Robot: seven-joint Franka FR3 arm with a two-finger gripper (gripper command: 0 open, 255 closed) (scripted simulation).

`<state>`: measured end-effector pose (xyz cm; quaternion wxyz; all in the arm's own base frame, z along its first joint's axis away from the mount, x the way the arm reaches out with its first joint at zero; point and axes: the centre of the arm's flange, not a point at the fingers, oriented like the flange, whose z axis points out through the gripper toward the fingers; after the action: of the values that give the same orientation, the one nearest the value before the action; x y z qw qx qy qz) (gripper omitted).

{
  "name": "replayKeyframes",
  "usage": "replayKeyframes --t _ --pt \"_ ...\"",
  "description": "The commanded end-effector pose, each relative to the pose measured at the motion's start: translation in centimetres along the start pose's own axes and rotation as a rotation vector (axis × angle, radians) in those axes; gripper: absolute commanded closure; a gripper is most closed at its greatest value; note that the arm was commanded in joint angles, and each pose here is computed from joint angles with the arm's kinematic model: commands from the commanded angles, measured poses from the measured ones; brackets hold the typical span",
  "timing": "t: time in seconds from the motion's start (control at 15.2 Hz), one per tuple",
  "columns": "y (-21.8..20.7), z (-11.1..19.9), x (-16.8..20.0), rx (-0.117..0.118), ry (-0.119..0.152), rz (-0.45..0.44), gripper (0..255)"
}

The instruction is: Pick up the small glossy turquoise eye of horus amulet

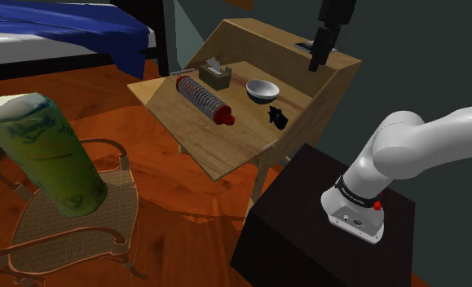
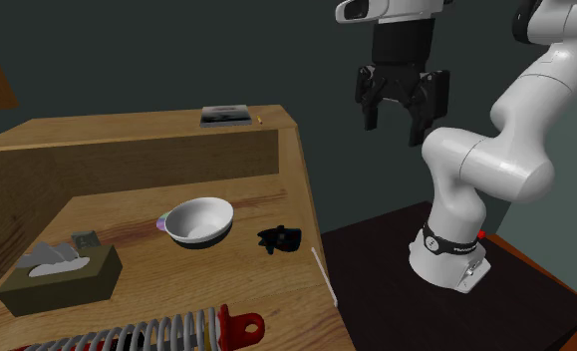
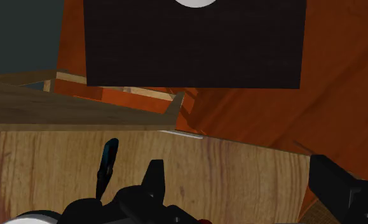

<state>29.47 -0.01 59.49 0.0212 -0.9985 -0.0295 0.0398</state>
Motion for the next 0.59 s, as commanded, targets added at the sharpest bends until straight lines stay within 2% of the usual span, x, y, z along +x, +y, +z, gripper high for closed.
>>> replayKeyframes --t 0.0,0.53 --pt "0.0 0.0 0.0 0.0 0.0 0.0 0" --pt "5.0 7.9 4.2 -0.023 0.023 0.063 0"
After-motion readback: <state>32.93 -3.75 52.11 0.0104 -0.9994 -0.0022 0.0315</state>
